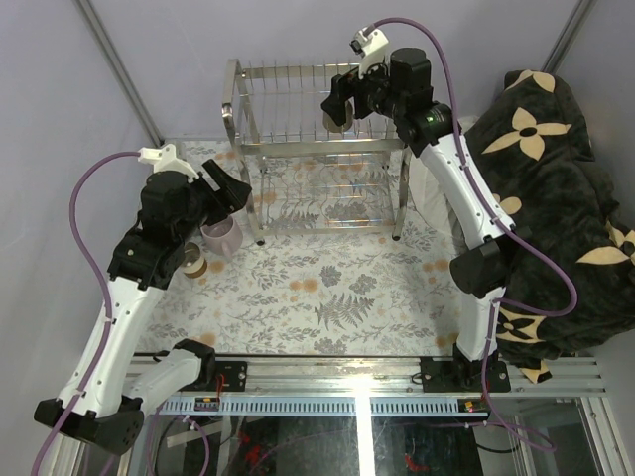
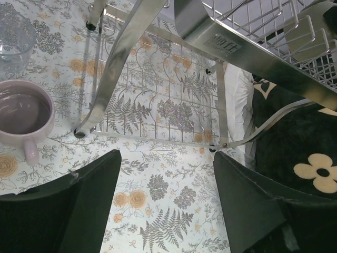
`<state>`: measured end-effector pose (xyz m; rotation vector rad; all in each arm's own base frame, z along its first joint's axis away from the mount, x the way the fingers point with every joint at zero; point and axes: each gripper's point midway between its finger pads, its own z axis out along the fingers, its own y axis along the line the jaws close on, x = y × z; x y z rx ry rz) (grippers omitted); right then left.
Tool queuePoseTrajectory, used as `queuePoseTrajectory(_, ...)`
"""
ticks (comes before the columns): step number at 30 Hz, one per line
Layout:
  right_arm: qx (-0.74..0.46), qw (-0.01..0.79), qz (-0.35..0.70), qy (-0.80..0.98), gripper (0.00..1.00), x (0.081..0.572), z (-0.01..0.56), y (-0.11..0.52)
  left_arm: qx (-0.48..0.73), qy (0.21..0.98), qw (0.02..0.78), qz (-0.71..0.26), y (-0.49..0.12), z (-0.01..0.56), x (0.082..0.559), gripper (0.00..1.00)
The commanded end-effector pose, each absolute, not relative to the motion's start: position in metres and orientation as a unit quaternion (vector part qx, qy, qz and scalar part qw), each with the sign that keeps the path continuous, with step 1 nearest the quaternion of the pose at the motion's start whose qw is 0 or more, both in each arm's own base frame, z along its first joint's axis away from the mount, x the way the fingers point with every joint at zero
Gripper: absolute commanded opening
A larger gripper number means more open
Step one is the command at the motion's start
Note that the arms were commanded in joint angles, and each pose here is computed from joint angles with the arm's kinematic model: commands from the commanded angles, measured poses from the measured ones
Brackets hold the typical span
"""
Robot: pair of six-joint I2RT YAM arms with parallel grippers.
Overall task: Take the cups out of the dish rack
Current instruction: Move the cup to the dish rack.
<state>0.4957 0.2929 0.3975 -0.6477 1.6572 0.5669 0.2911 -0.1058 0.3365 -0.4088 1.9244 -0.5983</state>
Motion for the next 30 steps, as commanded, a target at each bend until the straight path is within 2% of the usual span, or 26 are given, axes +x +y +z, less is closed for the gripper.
queuePoseTrajectory(1, -0.297, 0.606, 0.243, 0.698, 0.93, 0.487, 0.419, 0.282, -0.165, 0.797, 0.519, -0.26, -0.111, 0.339, 0.294, 0.71)
queuePoseTrajectory(10, -0.288, 0.607, 0.222, 0.706, 0.92, 0.493, 0.418, 0.266, -0.162, 0.801, 0.514, -0.262, -0.113, 0.335, 0.296, 0.71)
queuePoseTrajectory(24, -0.2, 0.632, 0.147, 0.734, 0.94, 0.527, 0.415, 0.229, -0.162, 0.801, 0.514, -0.261, -0.113, 0.335, 0.296, 0.71)
queuePoseTrajectory(30, -0.206, 0.649, 0.179, 0.71, 0.96, 0.514, 0.436, 0.233, -0.162, 0.801, 0.514, -0.261, -0.113, 0.334, 0.295, 0.71)
